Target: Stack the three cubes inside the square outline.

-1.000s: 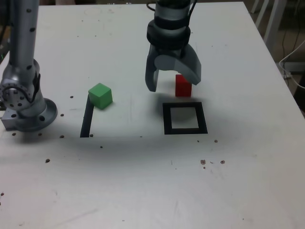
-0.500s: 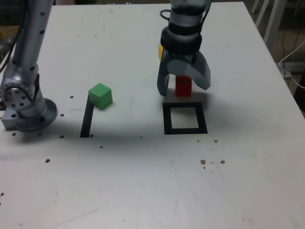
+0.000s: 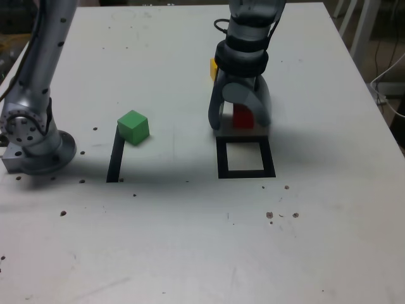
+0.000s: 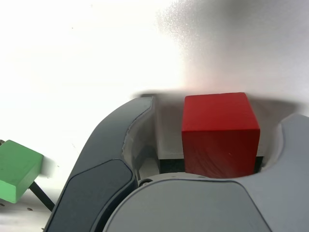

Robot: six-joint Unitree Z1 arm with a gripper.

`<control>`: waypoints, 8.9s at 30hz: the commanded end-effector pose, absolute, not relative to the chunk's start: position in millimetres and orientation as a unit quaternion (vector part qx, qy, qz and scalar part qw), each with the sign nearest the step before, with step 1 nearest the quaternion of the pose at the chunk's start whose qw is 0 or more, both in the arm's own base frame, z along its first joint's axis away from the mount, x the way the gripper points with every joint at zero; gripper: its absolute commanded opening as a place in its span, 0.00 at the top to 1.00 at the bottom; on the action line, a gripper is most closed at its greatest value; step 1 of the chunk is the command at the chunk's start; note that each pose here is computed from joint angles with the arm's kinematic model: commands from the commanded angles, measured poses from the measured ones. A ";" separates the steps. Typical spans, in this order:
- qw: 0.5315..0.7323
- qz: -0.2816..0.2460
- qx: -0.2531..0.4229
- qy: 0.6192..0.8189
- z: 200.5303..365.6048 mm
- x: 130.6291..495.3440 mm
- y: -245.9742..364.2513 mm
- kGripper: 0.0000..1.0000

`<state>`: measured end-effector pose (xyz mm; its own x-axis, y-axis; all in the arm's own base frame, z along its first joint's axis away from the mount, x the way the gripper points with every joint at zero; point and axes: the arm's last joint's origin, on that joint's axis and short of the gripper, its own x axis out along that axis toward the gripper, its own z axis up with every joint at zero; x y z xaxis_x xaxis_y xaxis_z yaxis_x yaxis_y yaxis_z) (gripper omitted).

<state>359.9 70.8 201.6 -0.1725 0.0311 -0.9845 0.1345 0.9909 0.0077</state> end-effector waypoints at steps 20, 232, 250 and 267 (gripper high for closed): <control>0.638 -0.046 0.062 0.766 213.2 355.6 62.5 0.70; 0.612 -0.074 0.029 0.787 288.5 361.1 5.8 0.72; 0.615 -0.076 0.024 0.784 275.1 379.1 -1.0 0.72; 0.613 -0.080 0.026 0.785 265.9 381.7 -1.0 0.40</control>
<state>381.2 -0.6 267.9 -0.2462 -0.0574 -0.9675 0.1338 0.9867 -0.0926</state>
